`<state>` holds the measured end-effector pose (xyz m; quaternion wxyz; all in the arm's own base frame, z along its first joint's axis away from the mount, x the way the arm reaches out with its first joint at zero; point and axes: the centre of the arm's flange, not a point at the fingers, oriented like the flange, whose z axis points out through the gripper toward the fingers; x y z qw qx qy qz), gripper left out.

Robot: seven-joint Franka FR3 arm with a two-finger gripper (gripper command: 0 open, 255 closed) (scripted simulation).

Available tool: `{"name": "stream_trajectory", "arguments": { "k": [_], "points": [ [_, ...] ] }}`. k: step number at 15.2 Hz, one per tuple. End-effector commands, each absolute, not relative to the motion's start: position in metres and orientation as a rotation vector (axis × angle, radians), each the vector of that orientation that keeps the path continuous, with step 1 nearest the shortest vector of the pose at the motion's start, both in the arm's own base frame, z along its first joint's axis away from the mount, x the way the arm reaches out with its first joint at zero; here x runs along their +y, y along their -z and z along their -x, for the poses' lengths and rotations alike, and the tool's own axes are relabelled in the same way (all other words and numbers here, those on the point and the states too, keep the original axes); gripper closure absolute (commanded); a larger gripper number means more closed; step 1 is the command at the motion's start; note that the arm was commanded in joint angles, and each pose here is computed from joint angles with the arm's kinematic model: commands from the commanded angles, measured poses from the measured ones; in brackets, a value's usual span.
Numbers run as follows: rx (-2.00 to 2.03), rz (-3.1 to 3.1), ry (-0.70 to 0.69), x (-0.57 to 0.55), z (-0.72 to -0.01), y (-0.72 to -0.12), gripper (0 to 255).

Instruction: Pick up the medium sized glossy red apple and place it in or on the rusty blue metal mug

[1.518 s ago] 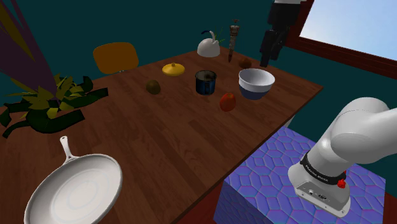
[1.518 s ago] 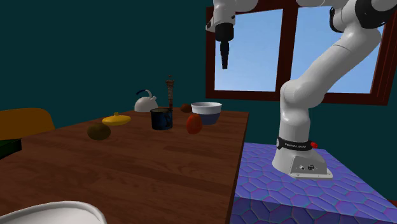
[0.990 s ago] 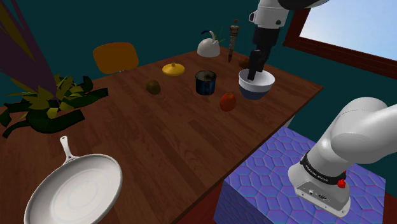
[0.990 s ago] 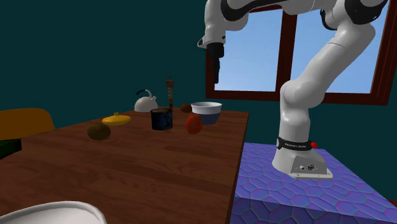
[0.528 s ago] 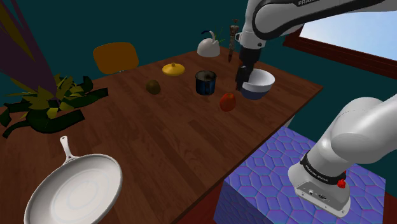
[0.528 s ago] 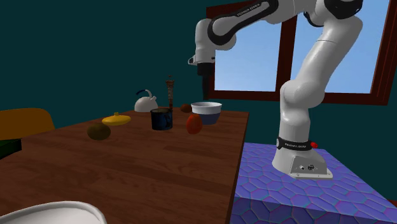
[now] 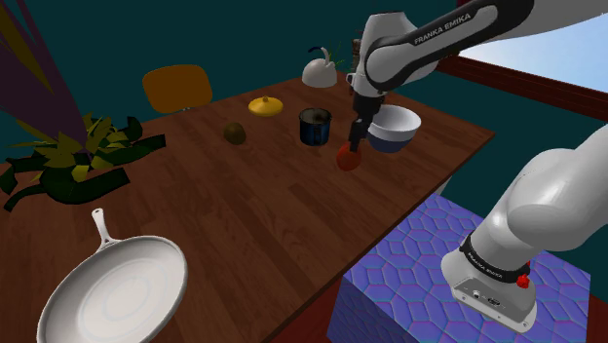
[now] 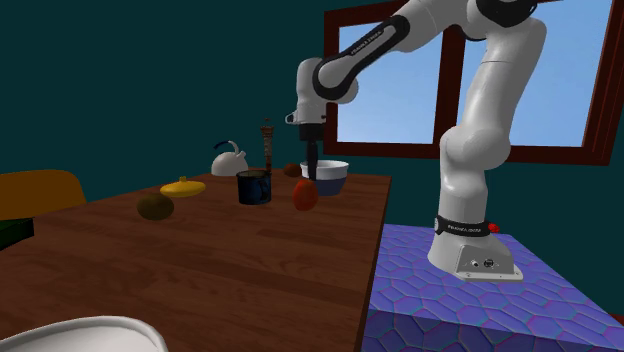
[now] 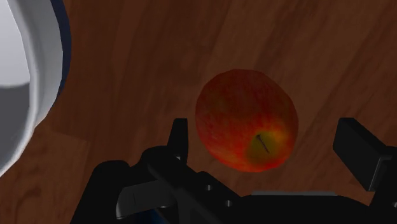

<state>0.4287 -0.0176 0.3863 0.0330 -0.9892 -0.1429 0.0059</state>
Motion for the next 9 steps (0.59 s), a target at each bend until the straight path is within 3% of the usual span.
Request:
{"name": "stream_trajectory", "arguments": {
  "k": [1,9],
  "points": [
    [-0.441,3.044,-0.017,-0.017,-0.430,-0.376,0],
    [-0.441,3.044,-0.017,-0.016,-0.429,-0.357,0]
  ]
}}
